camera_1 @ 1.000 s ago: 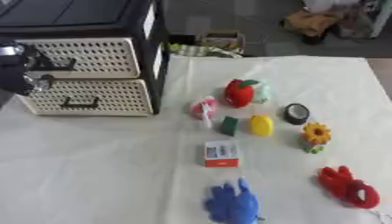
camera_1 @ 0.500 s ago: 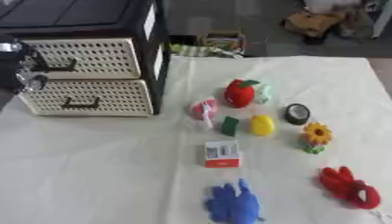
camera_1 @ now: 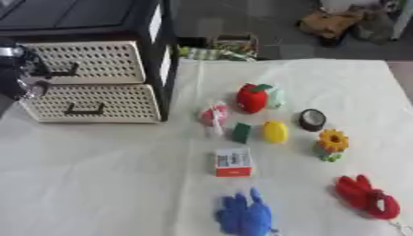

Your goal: Pick up objects from table and place into drawer.

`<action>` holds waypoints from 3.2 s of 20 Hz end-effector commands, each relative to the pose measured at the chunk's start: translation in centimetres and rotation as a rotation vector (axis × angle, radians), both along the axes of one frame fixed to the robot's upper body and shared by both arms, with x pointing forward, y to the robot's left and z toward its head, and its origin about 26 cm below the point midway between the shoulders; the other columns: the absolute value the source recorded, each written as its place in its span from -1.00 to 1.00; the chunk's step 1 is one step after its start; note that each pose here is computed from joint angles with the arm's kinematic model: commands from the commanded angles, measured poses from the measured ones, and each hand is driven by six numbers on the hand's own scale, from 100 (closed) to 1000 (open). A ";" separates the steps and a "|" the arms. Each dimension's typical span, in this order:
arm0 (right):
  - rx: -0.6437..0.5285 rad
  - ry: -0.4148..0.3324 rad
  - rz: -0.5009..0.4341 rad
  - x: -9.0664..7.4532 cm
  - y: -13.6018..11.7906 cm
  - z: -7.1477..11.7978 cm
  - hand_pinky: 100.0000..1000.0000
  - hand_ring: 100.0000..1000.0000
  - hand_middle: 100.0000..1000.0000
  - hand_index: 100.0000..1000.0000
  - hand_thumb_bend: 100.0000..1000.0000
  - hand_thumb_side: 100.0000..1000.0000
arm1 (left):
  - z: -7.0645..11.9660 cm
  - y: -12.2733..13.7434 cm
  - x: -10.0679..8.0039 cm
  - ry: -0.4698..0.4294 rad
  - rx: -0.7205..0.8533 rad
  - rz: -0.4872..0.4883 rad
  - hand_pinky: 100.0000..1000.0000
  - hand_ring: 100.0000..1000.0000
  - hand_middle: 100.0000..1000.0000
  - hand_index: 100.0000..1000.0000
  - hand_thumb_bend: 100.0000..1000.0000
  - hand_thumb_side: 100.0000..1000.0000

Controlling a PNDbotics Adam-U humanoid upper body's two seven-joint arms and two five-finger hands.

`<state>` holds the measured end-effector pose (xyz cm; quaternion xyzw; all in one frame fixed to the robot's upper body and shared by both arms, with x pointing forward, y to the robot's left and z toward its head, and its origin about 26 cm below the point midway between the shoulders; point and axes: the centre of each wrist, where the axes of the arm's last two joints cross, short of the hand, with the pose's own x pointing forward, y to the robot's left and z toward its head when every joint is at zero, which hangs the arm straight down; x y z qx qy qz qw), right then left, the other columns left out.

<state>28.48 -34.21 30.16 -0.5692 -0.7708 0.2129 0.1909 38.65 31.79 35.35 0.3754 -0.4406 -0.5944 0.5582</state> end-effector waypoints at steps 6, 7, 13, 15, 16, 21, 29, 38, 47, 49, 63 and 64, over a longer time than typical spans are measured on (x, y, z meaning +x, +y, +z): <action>-0.022 -0.037 -0.004 -0.5 -0.1 1.2 0.60 0.72 0.70 0.73 -1.00 1.00 | 1.5 1.2 -2.1 -0.019 0.030 0.010 -1.00 -1.00 -1.00 0.49 -0.99 -0.32; -0.022 -0.037 -0.005 -0.5 -0.1 1.2 0.60 0.72 0.70 0.73 -1.00 1.00 | 1.6 1.2 -2.4 -0.022 0.031 0.005 -1.00 -1.00 -1.00 0.50 -0.99 -0.32; -0.021 -0.038 -0.001 -0.5 -0.1 1.2 0.60 0.72 0.70 0.73 -1.00 1.00 | 1.6 1.4 -4.0 -0.026 0.045 0.010 -1.00 -1.00 -1.00 0.50 -0.99 -0.32; -0.020 -0.040 -0.002 -0.5 -0.1 1.2 0.60 0.72 0.70 0.73 -1.00 1.00 | 1.5 1.5 -4.5 -0.022 0.046 0.016 -1.00 -1.00 -1.00 0.51 -0.99 -0.32; -0.019 -0.041 -0.003 -0.5 -0.1 1.2 0.60 0.72 0.70 0.73 -1.00 1.00 | 1.4 1.5 -4.8 -0.022 0.047 0.017 -1.00 -1.00 -1.00 0.52 -0.99 -0.32; -0.018 -0.044 -0.002 -0.5 -0.1 1.2 0.60 0.72 0.70 0.73 -1.00 1.00 | 1.3 1.3 -6.2 -0.040 0.040 0.019 -1.00 -1.00 -1.00 0.54 -0.99 -0.32; -0.014 -0.052 -0.001 -0.5 -0.1 1.3 0.60 0.71 0.70 0.73 -1.00 1.00 | 0.5 0.3 -8.4 -0.061 0.038 -0.004 -1.00 -1.00 -1.00 0.54 -0.99 -0.32; -0.013 -0.058 -0.004 -0.5 -0.1 1.3 0.60 0.71 0.70 0.73 -1.00 1.00 | -0.2 -0.3 -9.9 -0.061 0.042 -0.016 -1.00 -1.00 -1.00 0.56 -0.99 -0.32; -0.013 -0.057 -0.004 -0.5 -0.1 1.4 0.60 0.71 0.70 0.73 -1.00 1.00 | -0.3 -0.3 -10.1 -0.060 0.044 -0.007 -1.00 -1.00 -1.00 1.00 -0.99 -0.32; -0.012 -0.057 -0.005 -0.5 -0.1 1.4 0.60 0.71 0.70 0.73 -1.00 1.00 | -0.2 -0.4 -10.1 -0.066 0.036 -0.007 -1.00 -1.00 -1.00 1.00 -0.99 -0.32; -0.003 -0.064 -0.030 -0.6 -0.4 1.3 0.60 0.71 0.70 0.72 -1.00 1.00 | 3.3 -1.1 -11.6 -0.250 -0.072 -0.211 -1.00 -1.00 -1.00 0.80 -0.99 -0.32; -0.003 -0.063 -0.032 -0.6 -0.4 1.3 0.60 0.71 0.70 0.72 -1.00 1.00 | 3.8 -1.1 -11.8 -0.288 -0.090 -0.240 -1.00 -1.00 -1.00 0.80 -0.99 -0.32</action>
